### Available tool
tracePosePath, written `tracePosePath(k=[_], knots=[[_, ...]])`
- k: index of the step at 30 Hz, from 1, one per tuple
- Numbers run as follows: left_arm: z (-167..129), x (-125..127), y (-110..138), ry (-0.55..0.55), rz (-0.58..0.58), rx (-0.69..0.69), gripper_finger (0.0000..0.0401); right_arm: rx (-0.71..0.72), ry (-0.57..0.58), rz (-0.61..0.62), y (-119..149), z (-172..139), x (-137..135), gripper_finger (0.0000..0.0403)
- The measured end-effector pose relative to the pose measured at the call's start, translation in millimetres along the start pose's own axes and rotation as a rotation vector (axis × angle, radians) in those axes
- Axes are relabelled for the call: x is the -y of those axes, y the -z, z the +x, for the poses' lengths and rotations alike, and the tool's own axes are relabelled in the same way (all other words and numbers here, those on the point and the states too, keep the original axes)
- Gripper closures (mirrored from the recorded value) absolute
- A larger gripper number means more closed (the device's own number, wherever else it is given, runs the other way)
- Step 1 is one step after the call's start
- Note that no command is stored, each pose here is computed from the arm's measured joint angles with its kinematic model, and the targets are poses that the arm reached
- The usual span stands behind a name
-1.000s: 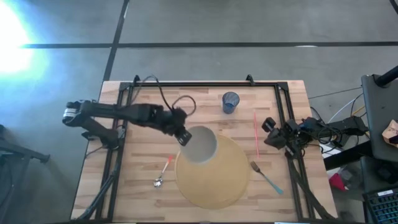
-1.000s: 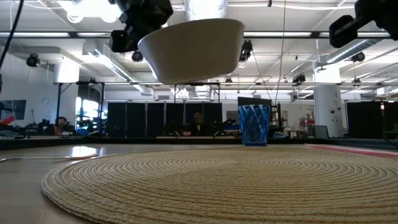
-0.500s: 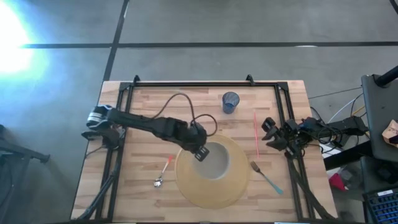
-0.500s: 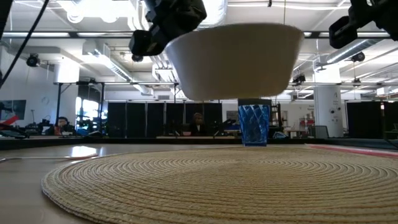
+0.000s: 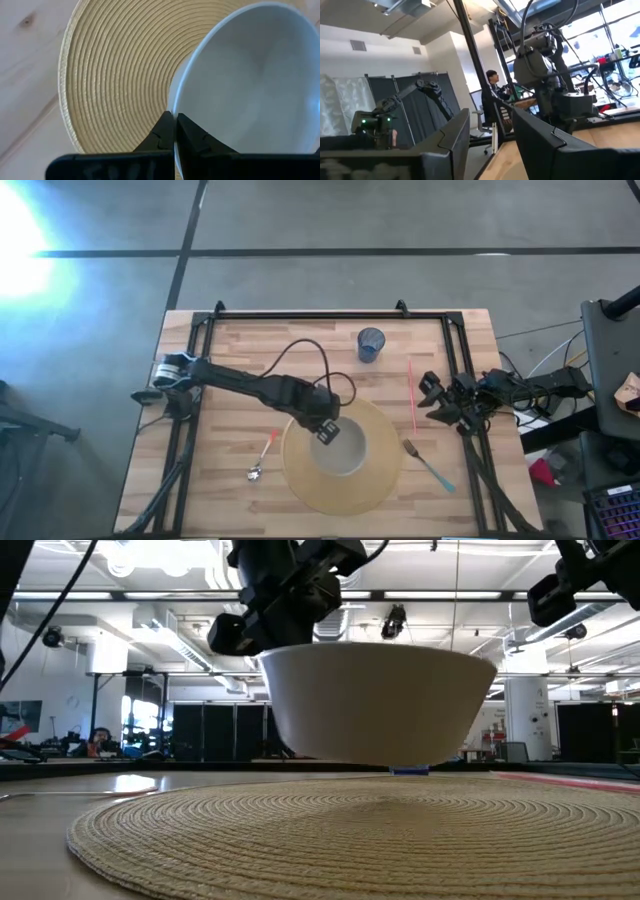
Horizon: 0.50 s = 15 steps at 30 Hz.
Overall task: Pick & Place Utensil
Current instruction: Put the white bowl on the brown placemat
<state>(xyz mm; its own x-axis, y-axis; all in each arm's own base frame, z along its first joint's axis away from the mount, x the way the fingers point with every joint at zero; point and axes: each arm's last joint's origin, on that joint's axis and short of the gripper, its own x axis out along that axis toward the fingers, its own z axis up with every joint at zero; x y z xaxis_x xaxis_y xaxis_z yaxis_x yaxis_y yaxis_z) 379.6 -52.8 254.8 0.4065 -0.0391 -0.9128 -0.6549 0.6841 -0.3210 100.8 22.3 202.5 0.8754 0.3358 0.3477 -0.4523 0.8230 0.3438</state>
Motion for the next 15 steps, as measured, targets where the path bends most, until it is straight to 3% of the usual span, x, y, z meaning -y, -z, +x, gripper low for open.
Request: tracePosePath(k=[15], knots=[[28.2,-10.8,9.6,0.049,0.016,-0.002,0.0401,-0.001,-0.003,-0.004,0.0,0.0,-0.1,0.0256]])
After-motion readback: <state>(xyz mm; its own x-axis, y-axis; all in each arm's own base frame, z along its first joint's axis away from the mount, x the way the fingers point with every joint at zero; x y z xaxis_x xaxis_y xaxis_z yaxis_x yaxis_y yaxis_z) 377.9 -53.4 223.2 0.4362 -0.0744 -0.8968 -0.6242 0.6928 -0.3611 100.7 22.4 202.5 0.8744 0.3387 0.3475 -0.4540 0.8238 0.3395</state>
